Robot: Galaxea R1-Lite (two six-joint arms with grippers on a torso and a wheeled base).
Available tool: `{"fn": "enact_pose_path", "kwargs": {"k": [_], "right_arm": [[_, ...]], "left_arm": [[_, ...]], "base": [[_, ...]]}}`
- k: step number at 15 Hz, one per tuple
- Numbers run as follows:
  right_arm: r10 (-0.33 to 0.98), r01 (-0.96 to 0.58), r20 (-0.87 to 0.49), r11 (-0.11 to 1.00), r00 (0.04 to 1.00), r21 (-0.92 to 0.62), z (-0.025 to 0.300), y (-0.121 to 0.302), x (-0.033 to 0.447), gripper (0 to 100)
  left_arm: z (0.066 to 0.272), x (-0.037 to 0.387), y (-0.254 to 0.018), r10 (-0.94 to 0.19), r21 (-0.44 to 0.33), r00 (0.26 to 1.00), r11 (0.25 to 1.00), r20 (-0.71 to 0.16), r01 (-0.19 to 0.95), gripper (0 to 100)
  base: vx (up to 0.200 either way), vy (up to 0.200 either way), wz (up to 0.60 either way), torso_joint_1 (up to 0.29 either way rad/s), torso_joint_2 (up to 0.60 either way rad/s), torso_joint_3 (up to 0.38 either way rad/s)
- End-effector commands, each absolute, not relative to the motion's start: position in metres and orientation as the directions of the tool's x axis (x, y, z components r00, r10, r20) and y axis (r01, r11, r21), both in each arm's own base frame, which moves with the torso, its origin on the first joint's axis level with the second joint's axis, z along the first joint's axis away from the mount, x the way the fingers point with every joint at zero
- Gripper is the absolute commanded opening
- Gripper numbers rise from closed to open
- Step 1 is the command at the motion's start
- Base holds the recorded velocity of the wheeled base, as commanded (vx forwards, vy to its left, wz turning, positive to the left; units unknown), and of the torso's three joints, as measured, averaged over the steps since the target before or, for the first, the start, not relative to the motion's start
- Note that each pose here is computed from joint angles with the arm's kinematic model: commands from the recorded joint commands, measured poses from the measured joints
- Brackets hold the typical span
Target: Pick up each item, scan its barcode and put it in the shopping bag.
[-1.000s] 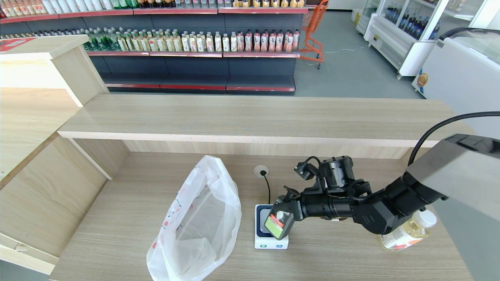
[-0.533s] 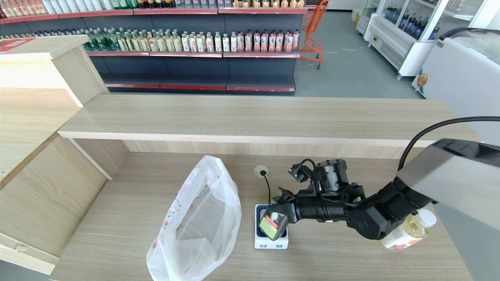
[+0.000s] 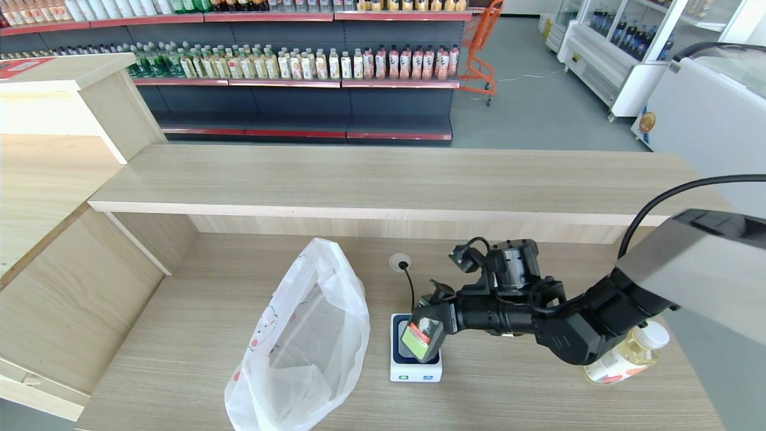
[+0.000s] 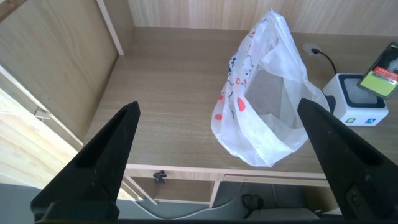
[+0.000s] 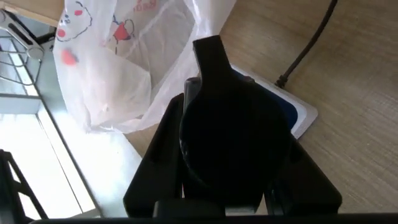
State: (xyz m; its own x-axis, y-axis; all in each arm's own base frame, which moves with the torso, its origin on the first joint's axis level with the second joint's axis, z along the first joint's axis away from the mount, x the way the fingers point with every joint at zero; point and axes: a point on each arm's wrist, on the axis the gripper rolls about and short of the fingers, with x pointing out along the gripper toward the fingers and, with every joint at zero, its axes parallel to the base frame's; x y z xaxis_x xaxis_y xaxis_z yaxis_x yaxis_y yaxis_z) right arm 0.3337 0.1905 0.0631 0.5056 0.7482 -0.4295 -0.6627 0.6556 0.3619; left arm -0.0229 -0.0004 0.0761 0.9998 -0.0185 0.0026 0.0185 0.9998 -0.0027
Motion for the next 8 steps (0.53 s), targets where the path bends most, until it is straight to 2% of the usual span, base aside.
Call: {"fn": "enact_pose_path", "kwargs": {"k": [1, 3, 6, 8], "right_arm": [[0.779, -0.657, -0.310, 0.627, 0.545, 0.419, 0.116, 0.176, 0.324, 0], [0.769, -0.655, -0.257, 0.635, 0.585, 0.409, 0.147, 0.154, 0.304, 0], [0.772, -0.680, -0.263, 0.634, 0.578, 0.368, 0.155, 0.133, 0.257, 0], [0.767, -0.704, -0.285, 0.641, 0.574, 0.306, 0.149, 0.127, 0.246, 0]], "left_arm": [[0.076, -0.023, 0.000, -0.018, -0.003, 1.000, 1.000, 0.003, 0.018, 100], [0.076, -0.023, 0.000, -0.020, -0.003, 1.000, 1.000, 0.003, 0.020, 100], [0.076, -0.023, 0.000, -0.018, -0.003, 1.000, 1.000, 0.003, 0.018, 100], [0.076, -0.023, 0.000, -0.018, -0.003, 1.000, 1.000, 0.003, 0.018, 100]], "base": [[0.000, 0.000, 0.00, 0.000, 0.00, 0.000], [0.000, 0.000, 0.00, 0.000, 0.00, 0.000], [0.000, 0.000, 0.00, 0.000, 0.00, 0.000], [0.000, 0.000, 0.00, 0.000, 0.00, 0.000]]}}
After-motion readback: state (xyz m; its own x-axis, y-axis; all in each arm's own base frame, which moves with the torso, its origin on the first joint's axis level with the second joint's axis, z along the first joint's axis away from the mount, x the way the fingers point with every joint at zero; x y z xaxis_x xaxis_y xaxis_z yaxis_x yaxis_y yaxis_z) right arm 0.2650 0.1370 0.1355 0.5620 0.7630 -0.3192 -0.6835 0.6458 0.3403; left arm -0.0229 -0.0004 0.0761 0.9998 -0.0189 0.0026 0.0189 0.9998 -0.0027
